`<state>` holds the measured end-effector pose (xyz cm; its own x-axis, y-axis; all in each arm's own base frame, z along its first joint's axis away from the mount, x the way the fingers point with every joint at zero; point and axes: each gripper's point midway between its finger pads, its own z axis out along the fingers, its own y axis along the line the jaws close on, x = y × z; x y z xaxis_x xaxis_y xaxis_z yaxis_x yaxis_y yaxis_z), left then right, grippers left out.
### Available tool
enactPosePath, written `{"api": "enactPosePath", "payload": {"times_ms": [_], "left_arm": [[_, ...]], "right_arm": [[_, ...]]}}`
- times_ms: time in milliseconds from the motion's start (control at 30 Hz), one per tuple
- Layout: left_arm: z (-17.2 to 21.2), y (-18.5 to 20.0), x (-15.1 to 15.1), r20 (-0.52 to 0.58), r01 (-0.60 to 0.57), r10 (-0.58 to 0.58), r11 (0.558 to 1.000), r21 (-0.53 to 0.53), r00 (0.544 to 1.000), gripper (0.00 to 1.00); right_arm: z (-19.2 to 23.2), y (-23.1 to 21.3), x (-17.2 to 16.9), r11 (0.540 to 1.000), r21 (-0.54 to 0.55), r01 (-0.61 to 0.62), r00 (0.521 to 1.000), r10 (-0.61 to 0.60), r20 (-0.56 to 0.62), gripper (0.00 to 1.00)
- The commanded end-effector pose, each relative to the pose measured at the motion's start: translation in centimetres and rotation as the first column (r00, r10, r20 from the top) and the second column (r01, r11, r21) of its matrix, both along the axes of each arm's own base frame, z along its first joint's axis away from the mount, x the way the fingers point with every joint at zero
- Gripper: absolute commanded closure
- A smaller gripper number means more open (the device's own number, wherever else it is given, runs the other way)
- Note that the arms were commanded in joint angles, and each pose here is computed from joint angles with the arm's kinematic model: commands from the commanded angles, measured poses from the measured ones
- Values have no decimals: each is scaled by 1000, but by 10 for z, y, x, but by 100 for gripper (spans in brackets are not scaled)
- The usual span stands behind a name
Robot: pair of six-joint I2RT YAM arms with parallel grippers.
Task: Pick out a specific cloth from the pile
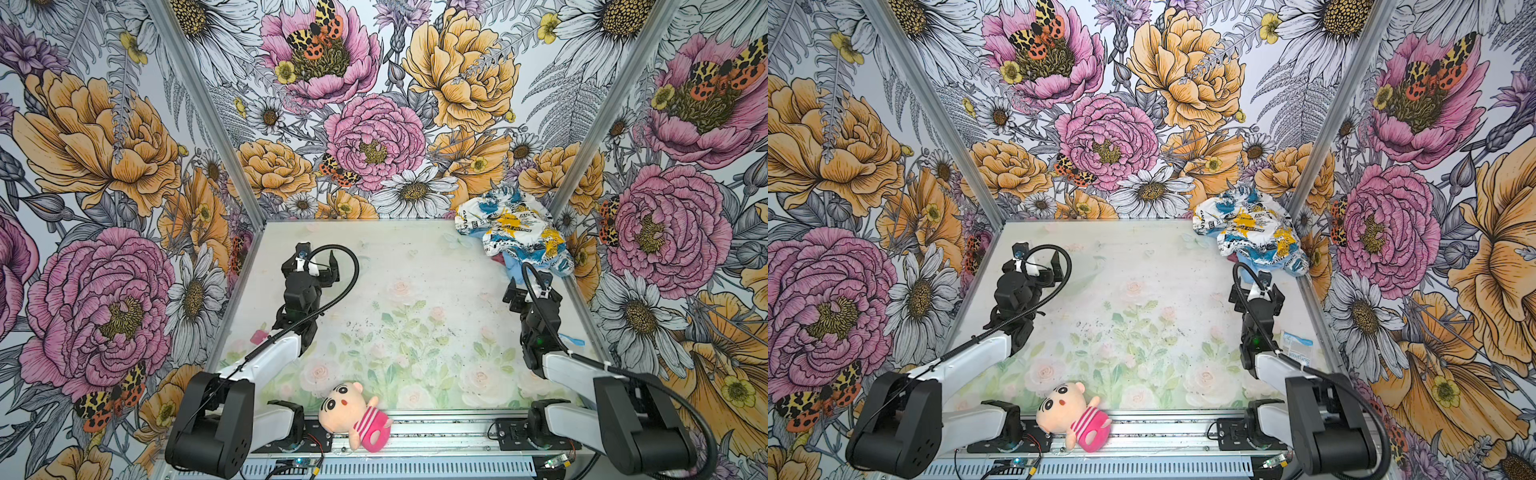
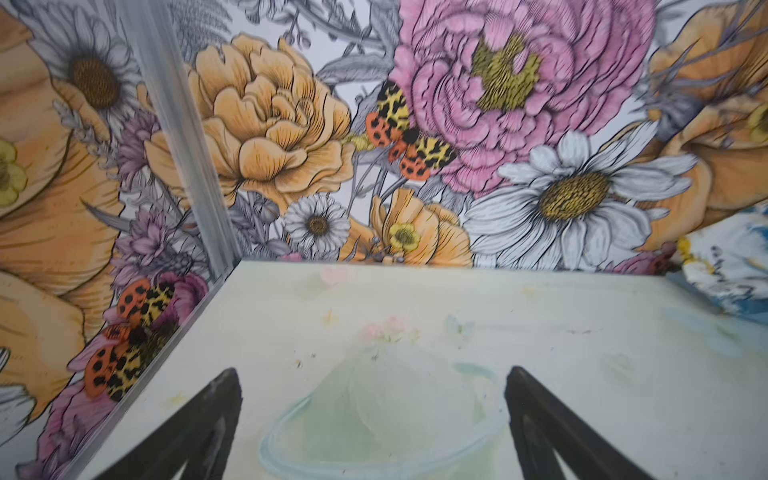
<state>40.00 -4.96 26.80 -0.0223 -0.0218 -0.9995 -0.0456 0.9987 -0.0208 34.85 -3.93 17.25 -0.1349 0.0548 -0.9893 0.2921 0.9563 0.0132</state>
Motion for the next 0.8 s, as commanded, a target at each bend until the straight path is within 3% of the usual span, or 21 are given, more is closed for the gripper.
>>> {"api": "enactPosePath", "payload": {"times_ms": [0,100,167,233,267,367,533,633,767], "left_arm": [[8,-50,-4,-129,189,-189,982,-15,973,1],[34,-117,-19,-177,416,-408,909,8,896,1],[45,-159,-36,-219,569,-549,822,31,806,1],[52,-202,-59,-270,719,-681,690,75,681,1],[52,-215,-68,-289,760,-711,640,112,641,1],[40,-241,-82,-294,816,-761,539,211,578,1],[28,-253,-90,-229,851,-820,491,186,524,1],[20,-252,-92,-232,840,-807,511,186,542,1],[24,-250,-96,-227,824,-794,526,210,564,1]], "right_arm": [[3,-6,-13,994,88,66,992,-56,-110,4],[2,0,-19,985,158,66,983,-36,-181,4],[-3,4,-20,977,202,74,969,-22,-247,7],[-13,18,-13,963,266,43,949,44,-311,16],[-18,26,-8,953,301,22,940,83,-330,20],[-34,47,11,926,376,3,912,151,-380,26],[-52,60,47,907,418,58,883,148,-445,31],[-59,61,70,898,429,96,878,126,-462,37],[-79,57,96,904,396,162,858,69,-509,62]]}}
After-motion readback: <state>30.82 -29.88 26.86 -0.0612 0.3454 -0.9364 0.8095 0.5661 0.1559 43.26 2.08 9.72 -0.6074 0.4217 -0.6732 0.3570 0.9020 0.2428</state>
